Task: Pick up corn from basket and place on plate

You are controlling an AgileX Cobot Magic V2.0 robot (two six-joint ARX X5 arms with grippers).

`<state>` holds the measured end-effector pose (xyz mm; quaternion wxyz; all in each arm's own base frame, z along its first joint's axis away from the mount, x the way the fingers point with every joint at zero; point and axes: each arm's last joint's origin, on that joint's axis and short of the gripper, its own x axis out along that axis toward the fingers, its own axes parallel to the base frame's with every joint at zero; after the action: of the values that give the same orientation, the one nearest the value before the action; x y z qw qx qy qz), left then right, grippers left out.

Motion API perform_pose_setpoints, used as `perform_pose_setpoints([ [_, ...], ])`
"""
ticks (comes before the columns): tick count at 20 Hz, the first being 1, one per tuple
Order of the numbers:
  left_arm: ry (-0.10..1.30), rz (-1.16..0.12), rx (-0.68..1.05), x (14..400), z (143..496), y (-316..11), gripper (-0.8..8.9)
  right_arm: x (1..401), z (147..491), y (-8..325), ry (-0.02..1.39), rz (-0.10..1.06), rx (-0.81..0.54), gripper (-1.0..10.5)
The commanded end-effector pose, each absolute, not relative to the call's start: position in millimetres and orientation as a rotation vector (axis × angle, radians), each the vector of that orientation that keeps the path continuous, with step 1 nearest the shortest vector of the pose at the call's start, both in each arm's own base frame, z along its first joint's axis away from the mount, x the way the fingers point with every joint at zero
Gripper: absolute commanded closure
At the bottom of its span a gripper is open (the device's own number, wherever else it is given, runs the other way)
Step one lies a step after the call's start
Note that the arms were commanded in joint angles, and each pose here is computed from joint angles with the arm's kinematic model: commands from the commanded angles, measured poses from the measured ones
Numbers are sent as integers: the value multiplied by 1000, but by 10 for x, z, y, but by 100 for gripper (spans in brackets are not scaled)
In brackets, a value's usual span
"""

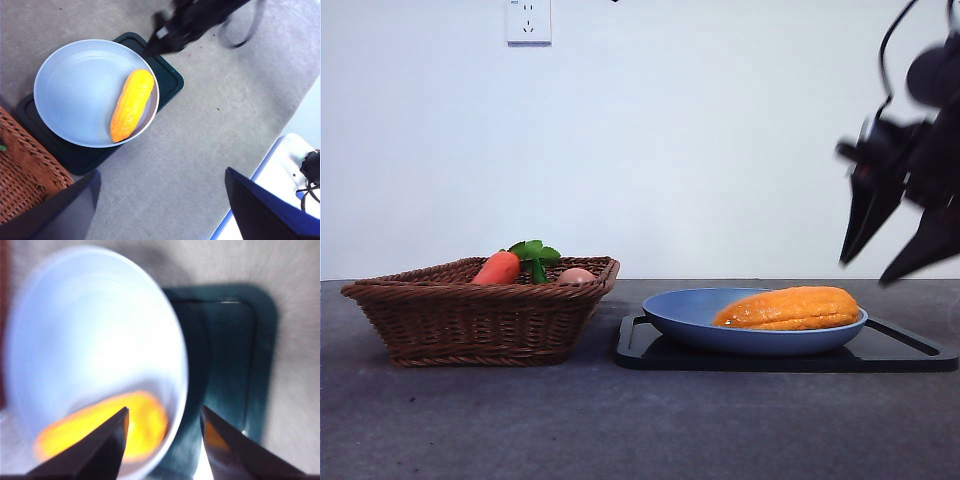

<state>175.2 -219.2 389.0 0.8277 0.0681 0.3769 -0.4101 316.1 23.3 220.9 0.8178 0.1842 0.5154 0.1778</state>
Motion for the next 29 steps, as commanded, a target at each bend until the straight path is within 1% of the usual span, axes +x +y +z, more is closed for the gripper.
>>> perform_pose_setpoints([
  [1,774,-886,143,1737,3952,-2223,410,2998,2526,221,1037,421,326,710],
  [4,774,-887,145,1738,3951,-2223,411,2572,2925,251,994,471,279,711],
  [7,772,-888,149,1738,3951,-2223,424,2092,3227,352,960,543,214,726],
  [10,772,-888,149,1738,3951,-2223,518,1661,3410,424,938,610,174,741],
  [12,772,-888,149,1738,3950,-2223,597,1435,3470,438,938,640,157,780],
  [14,773,-888,149,1737,3950,-2223,711,1271,3502,437,941,663,145,829],
  [16,775,-888,150,1736,3948,-2222,814,1161,3525,430,928,684,123,918],
  [17,776,-888,151,1736,3947,-2221,810,1125,3536,428,915,697,107,946],
  [29,784,-885,153,1733,3942,-2217,810,1130,3579,431,852,703,102,945],
])
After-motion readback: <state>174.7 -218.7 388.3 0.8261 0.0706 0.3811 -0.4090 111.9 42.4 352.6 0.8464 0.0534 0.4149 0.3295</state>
